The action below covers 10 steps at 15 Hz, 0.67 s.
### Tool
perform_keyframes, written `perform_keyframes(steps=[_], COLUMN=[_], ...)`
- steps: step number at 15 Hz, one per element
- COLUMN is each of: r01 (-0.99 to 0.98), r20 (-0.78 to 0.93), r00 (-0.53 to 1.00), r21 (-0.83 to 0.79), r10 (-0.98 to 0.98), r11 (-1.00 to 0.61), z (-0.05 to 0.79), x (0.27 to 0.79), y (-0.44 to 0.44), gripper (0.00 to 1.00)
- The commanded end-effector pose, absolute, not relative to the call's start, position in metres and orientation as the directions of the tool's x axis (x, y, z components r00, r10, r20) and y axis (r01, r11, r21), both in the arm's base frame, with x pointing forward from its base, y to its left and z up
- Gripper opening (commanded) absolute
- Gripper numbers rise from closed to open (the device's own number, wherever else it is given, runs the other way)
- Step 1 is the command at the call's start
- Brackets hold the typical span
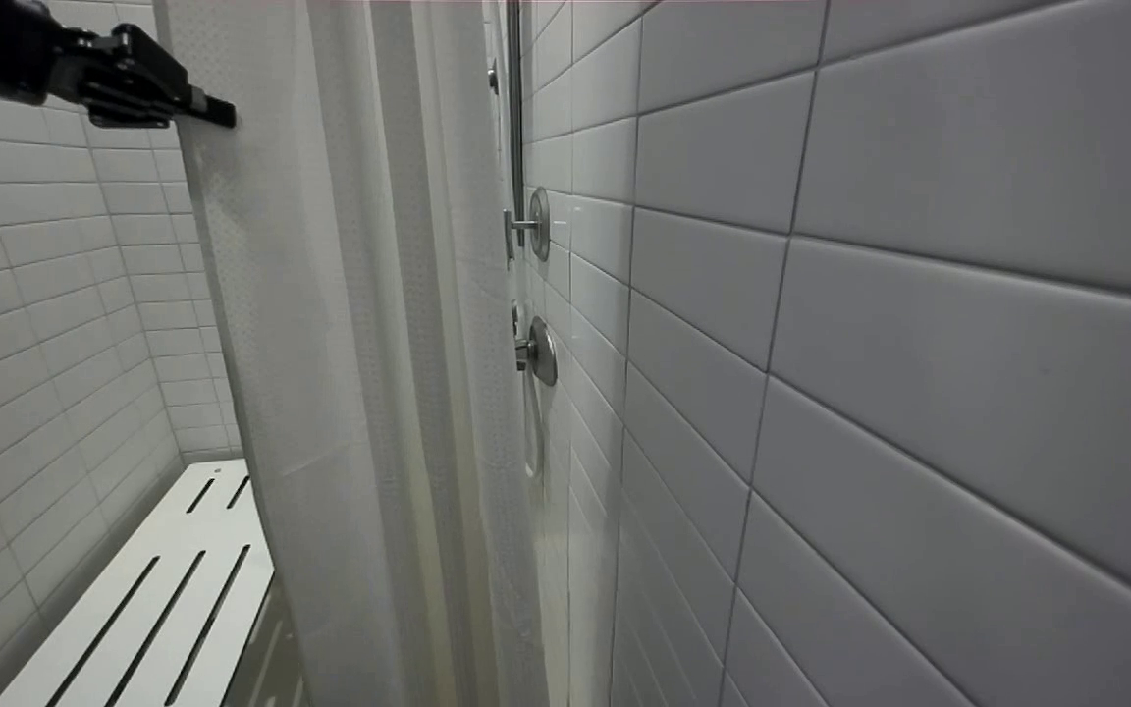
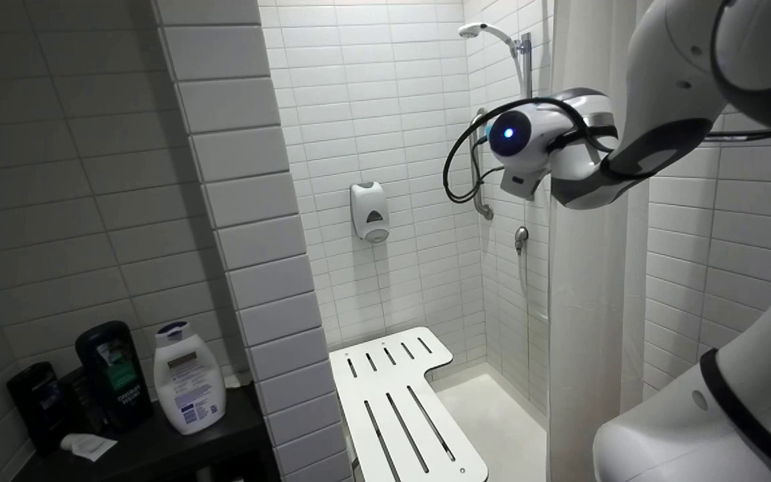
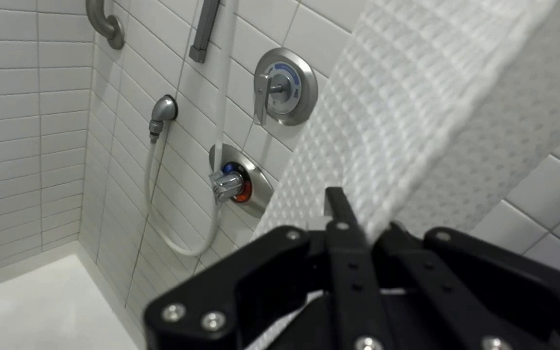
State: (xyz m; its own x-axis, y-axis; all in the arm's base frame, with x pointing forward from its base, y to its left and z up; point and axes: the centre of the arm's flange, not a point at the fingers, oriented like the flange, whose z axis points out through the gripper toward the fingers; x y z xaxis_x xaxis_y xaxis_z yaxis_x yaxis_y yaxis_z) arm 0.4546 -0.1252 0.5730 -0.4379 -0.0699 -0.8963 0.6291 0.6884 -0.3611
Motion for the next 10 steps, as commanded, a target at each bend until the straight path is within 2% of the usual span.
perform_keyframes(steps=[1,10], r01=[0.551,0.364], r20=[-0.867,-0.776], r00=[-0.472,-0.517], r21=[-0.43,-0.582], r10=[-0.158,-0.362], r11=[0.716,0.727], z=[0.565,0.537], x=[0.438,0.427], y=[-0.093,-0.013], gripper=[0.0,0.0])
